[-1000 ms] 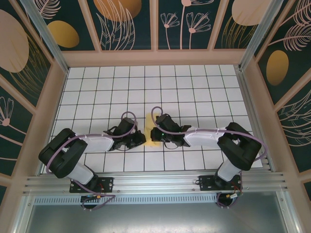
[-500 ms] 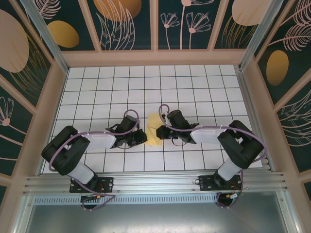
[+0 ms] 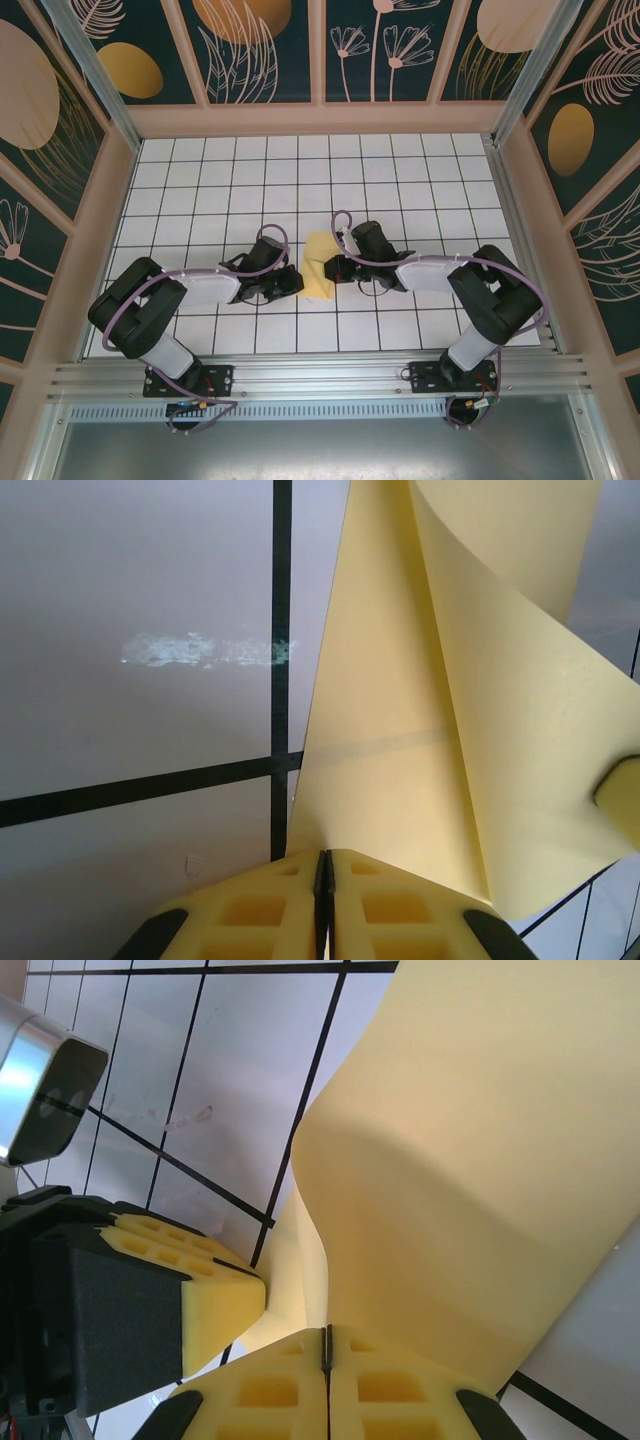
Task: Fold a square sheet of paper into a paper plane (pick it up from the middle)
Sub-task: Fold the triangle a second time at the center of the table.
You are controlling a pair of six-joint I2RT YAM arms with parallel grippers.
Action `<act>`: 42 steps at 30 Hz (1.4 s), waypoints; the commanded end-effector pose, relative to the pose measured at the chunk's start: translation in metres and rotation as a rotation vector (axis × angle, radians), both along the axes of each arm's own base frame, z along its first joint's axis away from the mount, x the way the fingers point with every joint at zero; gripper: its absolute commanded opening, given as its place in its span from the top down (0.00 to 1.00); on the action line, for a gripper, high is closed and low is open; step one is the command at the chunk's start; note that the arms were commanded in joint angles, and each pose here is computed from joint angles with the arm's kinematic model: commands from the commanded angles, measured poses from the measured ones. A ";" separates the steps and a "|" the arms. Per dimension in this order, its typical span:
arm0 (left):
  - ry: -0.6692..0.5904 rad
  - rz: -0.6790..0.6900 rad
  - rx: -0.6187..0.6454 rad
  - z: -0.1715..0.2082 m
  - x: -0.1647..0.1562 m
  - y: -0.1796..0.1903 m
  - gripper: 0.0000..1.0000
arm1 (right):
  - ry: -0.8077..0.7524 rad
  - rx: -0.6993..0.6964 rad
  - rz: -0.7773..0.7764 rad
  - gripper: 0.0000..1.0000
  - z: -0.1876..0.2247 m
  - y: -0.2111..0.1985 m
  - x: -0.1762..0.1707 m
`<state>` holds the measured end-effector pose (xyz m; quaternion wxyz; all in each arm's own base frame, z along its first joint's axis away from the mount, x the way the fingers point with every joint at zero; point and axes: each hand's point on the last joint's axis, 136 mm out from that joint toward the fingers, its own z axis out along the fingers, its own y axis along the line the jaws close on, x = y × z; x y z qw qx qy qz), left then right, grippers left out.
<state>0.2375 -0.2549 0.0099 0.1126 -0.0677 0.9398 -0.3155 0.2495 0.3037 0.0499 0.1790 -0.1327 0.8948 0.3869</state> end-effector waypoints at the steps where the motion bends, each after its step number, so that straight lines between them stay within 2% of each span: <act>1: 0.087 0.029 0.212 -0.043 -0.020 0.040 0.88 | -0.020 0.016 0.038 0.91 -0.002 0.001 0.004; 24: 0.089 0.020 0.231 -0.044 -0.019 0.041 0.88 | -0.009 -0.002 0.092 0.89 -0.015 -0.001 0.020; 42: 0.084 0.017 0.228 -0.041 -0.018 0.039 0.88 | -0.017 0.012 0.129 0.88 -0.004 -0.002 0.013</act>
